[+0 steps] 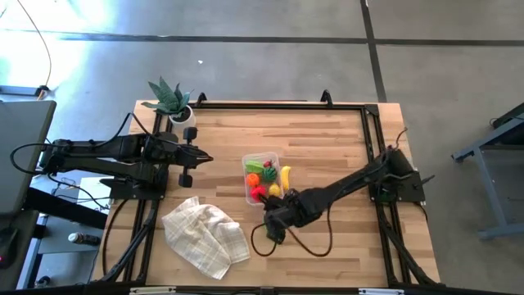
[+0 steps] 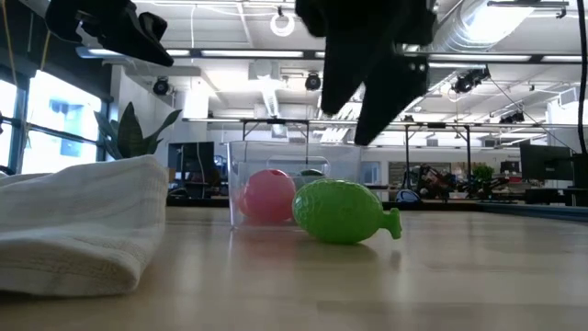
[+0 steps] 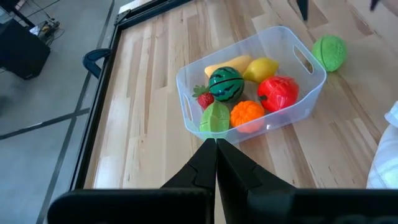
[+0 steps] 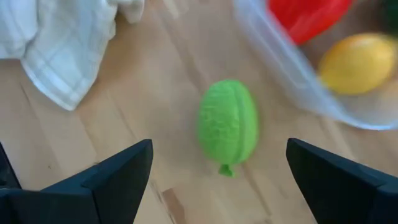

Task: Pick and placing Produce into tupperware
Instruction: Put the green melon into the transparent bin

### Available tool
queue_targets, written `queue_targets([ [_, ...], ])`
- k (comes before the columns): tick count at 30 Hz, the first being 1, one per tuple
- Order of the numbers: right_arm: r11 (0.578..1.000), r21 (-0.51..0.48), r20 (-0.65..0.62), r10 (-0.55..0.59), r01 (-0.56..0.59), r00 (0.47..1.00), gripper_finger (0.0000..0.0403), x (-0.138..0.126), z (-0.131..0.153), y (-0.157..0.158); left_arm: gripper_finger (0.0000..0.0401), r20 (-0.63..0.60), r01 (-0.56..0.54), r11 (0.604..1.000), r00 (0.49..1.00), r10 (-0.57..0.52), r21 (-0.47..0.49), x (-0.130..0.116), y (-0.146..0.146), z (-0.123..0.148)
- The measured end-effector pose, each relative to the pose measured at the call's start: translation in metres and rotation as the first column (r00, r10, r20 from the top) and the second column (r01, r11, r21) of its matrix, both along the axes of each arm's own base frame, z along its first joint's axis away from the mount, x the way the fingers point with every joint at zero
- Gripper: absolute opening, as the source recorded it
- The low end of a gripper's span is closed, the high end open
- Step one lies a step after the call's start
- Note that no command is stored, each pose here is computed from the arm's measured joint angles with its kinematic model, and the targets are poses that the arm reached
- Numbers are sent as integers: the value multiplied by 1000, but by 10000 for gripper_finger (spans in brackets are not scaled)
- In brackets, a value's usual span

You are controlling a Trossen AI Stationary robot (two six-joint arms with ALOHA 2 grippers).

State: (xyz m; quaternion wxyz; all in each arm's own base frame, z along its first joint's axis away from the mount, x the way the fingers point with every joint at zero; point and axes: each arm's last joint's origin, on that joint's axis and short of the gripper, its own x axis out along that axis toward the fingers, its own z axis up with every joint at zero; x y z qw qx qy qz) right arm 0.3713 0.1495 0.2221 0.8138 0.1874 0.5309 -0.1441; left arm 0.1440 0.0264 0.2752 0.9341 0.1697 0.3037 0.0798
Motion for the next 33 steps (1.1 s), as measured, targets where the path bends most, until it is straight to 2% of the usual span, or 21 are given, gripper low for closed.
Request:
queue_targets([
  [6, 999, 38, -26, 8, -7, 1000, 360, 10, -26, 10, 3, 0, 0, 1000, 1000, 0, 0, 0, 0, 0],
  [18, 1000, 4, -88, -11, 11, 996, 360, 16, -56, 12, 3, 0, 0, 1000, 1000, 0, 0, 0, 0, 0],
  [33, 999, -47, -67, -18, 15, 998, 360, 22, -68, 10, 3, 0, 0, 1000, 1000, 0, 0, 0, 0, 0],
])
